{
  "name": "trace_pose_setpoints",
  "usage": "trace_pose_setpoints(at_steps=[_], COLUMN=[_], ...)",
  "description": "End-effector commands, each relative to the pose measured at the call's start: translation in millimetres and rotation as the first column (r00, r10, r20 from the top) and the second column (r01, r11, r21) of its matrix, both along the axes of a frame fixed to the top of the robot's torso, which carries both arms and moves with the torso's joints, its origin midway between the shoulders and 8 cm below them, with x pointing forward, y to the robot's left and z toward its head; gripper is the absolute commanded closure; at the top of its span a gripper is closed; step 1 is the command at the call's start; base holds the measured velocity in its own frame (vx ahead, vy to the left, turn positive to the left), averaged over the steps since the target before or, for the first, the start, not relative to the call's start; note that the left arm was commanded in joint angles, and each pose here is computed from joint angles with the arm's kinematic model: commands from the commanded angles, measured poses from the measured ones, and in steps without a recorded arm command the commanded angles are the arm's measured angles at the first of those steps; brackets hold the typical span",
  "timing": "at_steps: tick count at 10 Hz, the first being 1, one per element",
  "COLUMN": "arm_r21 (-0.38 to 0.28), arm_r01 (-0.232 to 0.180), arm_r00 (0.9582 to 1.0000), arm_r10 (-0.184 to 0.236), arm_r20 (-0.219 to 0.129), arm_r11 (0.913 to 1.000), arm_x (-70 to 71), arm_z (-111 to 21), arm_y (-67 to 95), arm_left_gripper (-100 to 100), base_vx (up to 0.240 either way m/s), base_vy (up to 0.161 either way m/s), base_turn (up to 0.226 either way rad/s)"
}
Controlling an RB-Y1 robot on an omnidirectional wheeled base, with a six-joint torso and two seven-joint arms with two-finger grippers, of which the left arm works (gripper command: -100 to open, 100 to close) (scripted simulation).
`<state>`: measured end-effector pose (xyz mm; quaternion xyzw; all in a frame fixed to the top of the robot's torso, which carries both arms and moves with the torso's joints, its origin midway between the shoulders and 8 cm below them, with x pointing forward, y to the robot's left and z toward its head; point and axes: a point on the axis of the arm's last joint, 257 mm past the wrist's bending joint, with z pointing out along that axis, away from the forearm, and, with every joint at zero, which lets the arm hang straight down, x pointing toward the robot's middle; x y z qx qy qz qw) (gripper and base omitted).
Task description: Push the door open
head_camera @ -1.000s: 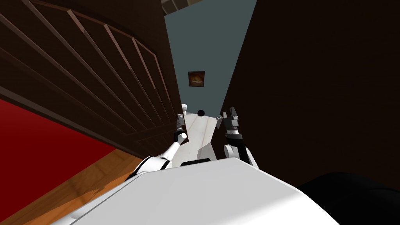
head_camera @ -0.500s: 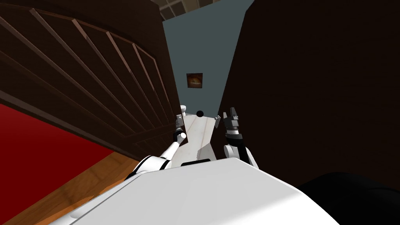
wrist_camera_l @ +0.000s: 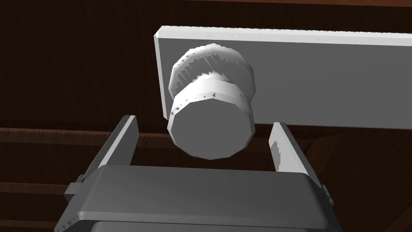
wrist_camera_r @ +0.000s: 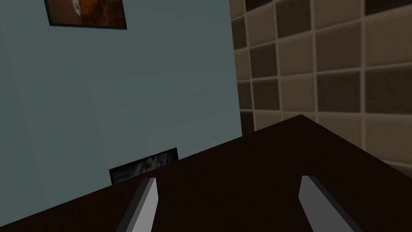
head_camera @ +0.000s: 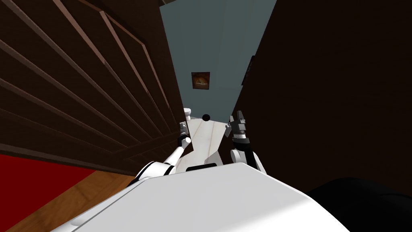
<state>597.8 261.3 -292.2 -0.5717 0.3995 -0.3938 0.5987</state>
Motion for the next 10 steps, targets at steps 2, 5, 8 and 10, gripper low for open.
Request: trace_pose_setpoints(at_steps=[2,5,8,10], arm_r21=[0.0,0.0,0.011,0.013], arm_r01=[0.0,0.0,-0.04,-0.048], arm_r00=[1.0,1.0,0.9992,0.9988], arm_r10=[0.0,0.0,0.04,0.048], arm_r20=[0.0,0.0,-0.002,-0.001], arm_r11=[1.0,1.0,0.9991,0.9987], arm_x=[0.0,0.0,-3.4,-3.9], arm_z=[0.0,0.0,0.0,0.6], arm_y=[0.0,0.0,18.4,21.6], arm_left_gripper=[100,100,100,100], base_vx=[0.046,-0.032,0.035,0.137], base_vy=[0.005,-0.005,0.002,0.007], base_turn=[0.001,-0.005,-0.009,0.001])
